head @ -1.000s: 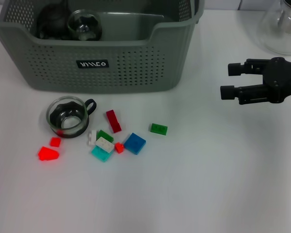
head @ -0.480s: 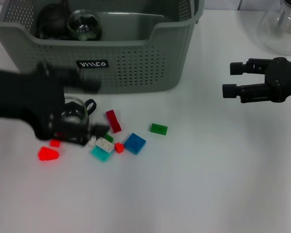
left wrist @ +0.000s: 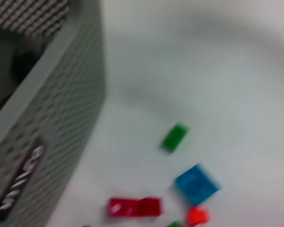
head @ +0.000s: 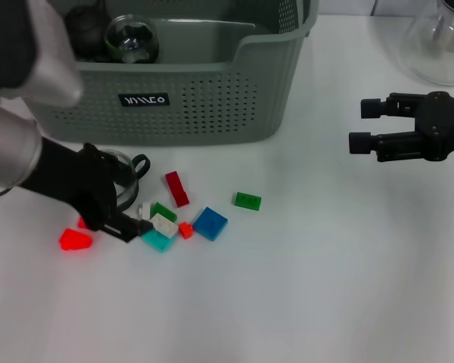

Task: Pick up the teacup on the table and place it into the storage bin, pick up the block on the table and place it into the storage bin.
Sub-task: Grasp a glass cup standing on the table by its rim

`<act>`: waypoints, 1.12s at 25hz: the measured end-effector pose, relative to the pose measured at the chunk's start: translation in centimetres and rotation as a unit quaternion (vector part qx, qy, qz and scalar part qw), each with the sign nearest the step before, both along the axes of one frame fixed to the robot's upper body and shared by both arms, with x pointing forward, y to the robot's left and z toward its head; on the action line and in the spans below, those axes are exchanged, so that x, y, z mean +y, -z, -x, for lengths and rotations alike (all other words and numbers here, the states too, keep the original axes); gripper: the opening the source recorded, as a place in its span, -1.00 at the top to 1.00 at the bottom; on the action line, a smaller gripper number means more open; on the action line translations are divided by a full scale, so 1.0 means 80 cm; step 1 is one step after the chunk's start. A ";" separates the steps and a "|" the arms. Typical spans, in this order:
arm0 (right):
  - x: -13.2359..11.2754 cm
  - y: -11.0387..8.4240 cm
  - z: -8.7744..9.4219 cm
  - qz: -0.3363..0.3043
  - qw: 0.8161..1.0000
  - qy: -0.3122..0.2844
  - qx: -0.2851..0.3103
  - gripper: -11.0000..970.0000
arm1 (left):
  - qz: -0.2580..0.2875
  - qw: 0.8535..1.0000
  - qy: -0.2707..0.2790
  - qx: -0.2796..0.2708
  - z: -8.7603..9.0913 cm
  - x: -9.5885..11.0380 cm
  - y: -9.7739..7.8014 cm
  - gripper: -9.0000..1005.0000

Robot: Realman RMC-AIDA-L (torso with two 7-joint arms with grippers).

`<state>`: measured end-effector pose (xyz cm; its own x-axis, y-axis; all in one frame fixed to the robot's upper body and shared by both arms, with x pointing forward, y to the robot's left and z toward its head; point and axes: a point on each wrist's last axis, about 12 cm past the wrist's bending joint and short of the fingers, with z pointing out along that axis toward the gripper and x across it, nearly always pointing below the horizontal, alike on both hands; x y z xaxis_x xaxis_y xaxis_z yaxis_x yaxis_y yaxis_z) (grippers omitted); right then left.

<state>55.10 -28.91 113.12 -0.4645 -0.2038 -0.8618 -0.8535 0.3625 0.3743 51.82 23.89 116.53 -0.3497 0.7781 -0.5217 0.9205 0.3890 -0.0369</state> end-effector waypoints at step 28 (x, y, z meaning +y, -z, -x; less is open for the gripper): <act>-0.007 0.001 0.000 -0.003 1.000 0.010 0.002 -0.91 | -0.161 0.986 -0.029 -0.007 -0.029 -0.034 0.063 -0.42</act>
<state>55.08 -29.43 113.06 -0.4713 -0.1896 -0.8614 -0.8448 0.3774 0.3792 54.14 21.17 111.53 -0.3931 0.8833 -0.2554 0.8958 0.4306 0.1104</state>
